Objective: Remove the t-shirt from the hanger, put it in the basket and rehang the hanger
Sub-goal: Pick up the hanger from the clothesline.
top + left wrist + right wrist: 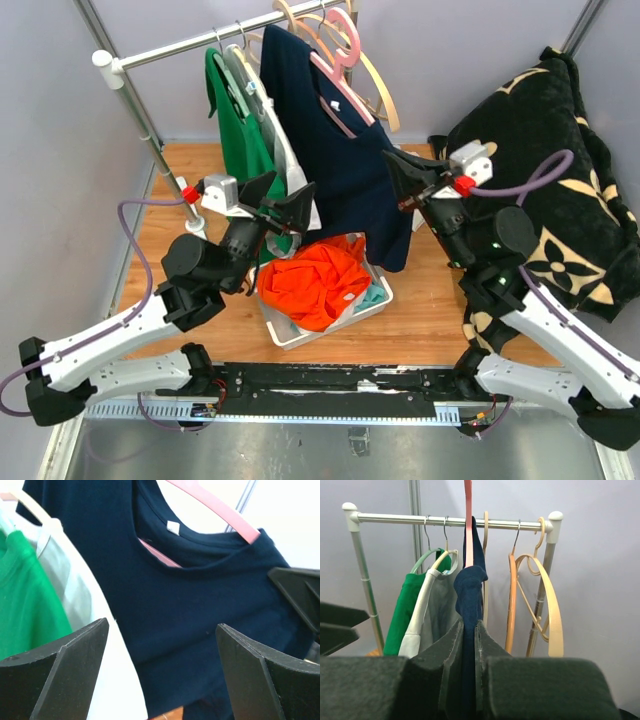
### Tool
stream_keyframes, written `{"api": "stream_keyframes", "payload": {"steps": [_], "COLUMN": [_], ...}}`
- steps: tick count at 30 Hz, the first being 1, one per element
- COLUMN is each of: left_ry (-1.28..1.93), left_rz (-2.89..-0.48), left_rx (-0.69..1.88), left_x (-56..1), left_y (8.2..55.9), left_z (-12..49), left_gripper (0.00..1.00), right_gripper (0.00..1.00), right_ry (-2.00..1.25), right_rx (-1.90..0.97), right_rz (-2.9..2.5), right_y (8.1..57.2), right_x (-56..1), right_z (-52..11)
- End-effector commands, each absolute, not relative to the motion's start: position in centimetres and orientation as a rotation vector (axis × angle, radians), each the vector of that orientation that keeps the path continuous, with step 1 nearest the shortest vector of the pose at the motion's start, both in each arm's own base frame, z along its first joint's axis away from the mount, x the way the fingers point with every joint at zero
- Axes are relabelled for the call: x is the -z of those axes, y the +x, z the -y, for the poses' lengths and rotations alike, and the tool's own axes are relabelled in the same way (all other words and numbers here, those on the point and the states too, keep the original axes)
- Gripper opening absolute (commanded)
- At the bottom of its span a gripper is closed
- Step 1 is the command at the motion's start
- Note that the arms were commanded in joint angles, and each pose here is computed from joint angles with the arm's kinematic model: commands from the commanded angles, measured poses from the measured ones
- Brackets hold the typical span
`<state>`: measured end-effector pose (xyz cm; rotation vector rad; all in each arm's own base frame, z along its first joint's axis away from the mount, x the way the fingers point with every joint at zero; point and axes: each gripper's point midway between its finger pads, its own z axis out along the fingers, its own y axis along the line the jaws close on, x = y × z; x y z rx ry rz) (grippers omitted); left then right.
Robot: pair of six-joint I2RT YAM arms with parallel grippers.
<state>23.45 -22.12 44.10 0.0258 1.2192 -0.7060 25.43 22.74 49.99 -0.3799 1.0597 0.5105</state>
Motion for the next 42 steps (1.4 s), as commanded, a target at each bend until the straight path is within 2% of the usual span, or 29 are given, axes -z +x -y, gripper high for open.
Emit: {"api": "stream_keyframes", "payload": {"steps": [1, 7, 13, 20, 24, 28, 29, 30, 31, 32, 33, 35, 42], "left_ry": [0.061, 0.121, 0.122, 0.123, 0.122, 0.135, 0.140, 0.148, 0.158, 0.174, 0.194, 0.237, 0.462], "left_rz": [-1.139, -1.129, -1.071, -1.076, -1.089, -1.082, -1.076, -1.071, -1.064, -1.055, -1.045, -1.032, -1.006], "left_rx": [0.674, 0.515, 0.485, 0.422, 0.415, 0.422, 0.425, 0.432, 0.440, 0.452, 0.466, 0.498, 0.674], "left_x": [-47.9, -51.6, -54.2, -54.2, -53.5, -53.5, -53.6, -53.7, -53.8, -54.0, -54.2, -54.4, -54.6], "left_y": [23.9, 26.4, 29.4, 32.6, 33.8, 34.2, 34.1, 34.1, 33.9, 33.7, 33.5, 33.0, 29.7], "left_z": [23.2, 24.9, 24.8, 24.3, 24.2, 24.5, 24.5, 24.7, 24.9, 25.1, 25.5, 26.2, 29.7], "left_gripper": [0.92, 0.92, 0.92, 0.90, 0.85, 0.71, 0.63, 0.50, 0.44, 0.29, 0.19, 0.03, 0.01], "right_gripper": [0.01, 0.01, 0.01, 0.01, 0.01, 0.01, 0.01, 0.01, 0.01, 0.01, 0.01, 0.01, 0.01], "right_ry": [-0.362, -0.425, -0.465, -0.475, -0.471, -0.469, -0.469, -0.467, -0.466, -0.464, -0.460, -0.458, -0.438], "right_rx": [-0.555, -0.544, -0.557, -0.578, -0.589, -0.587, -0.587, -0.586, -0.585, -0.582, -0.579, -0.577, -0.559], "right_rz": [-0.881, -0.851, -0.850, -0.852, -0.849, -0.851, -0.852, -0.853, -0.857, -0.859, -0.862, -0.867, -0.892], "right_y": [21.1, 18.9, 17.7, 16.7, 16.2, 16.2, 16.2, 16.2, 16.3, 16.4, 16.5, 16.7, 18.0], "right_x": [-54.3, -53.0, -51.7, -51.0, -50.8, -50.8, -50.8, -50.7, -50.6, -50.6, -50.5, -50.3, -49.6], "right_z": [-19.7, -18.4, -17.9, -17.2, -16.9, -16.7, -16.7, -16.7, -16.7, -16.7, -16.7, -16.9, -17.5]}}
